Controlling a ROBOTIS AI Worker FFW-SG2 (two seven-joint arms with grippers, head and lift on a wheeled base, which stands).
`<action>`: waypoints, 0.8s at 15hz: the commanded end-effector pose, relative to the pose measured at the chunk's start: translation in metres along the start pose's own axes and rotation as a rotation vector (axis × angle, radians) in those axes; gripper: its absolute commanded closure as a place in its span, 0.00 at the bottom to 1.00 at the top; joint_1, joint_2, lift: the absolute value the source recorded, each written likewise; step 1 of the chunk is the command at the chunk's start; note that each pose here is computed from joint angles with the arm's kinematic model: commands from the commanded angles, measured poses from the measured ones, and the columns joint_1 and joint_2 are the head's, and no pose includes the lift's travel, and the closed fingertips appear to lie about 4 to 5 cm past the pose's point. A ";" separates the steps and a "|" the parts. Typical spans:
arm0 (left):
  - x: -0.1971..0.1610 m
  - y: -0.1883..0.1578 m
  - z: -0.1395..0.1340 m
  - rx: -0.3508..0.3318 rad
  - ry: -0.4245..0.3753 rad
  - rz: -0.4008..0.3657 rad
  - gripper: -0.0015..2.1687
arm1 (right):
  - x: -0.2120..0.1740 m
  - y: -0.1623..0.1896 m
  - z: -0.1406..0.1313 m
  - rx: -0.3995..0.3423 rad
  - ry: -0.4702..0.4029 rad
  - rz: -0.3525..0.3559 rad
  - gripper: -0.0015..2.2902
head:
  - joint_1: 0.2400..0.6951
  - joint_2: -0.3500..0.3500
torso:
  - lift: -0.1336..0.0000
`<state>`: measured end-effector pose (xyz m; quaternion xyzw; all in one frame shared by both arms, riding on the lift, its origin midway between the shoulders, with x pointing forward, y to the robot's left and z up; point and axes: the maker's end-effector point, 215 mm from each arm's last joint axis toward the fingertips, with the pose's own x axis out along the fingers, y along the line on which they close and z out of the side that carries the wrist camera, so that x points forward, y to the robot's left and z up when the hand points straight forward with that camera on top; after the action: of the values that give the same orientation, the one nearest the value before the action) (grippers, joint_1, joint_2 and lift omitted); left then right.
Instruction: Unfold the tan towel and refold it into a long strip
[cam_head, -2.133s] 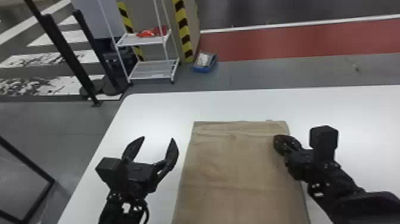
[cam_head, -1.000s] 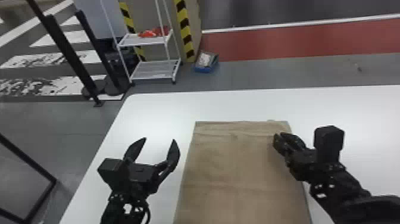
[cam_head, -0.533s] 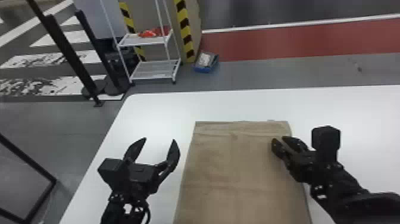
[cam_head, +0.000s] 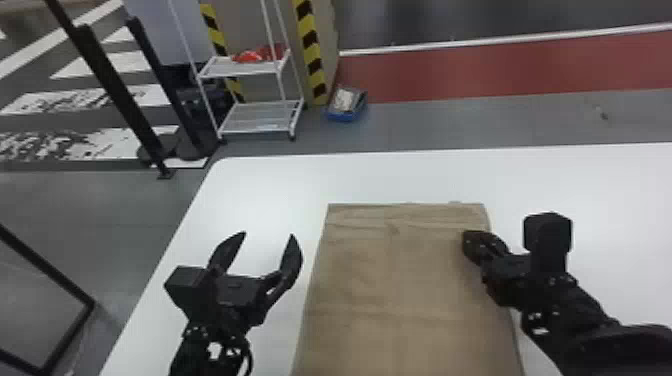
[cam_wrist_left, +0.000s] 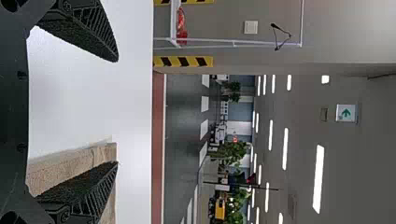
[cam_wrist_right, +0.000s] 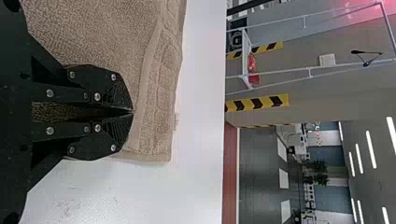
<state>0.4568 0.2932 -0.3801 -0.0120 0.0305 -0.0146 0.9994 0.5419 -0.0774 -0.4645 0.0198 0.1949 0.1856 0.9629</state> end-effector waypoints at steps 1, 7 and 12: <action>0.000 0.000 0.000 0.000 0.001 -0.001 0.05 | 0.000 0.000 0.001 0.001 -0.001 0.001 0.45 | 1.00 0.84 | 0.06; -0.001 0.002 -0.001 0.001 0.002 0.003 0.05 | -0.011 0.002 0.027 0.015 -0.094 0.003 0.57 | 1.00 0.83 | 0.06; 0.001 0.001 0.002 -0.003 -0.003 -0.002 0.05 | -0.017 0.011 0.036 0.010 -0.115 0.024 0.57 | 1.00 0.83 | 0.06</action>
<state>0.4577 0.2938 -0.3790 -0.0130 0.0295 -0.0150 0.9994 0.5404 -0.0784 -0.4310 0.0364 0.1470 0.1886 0.9703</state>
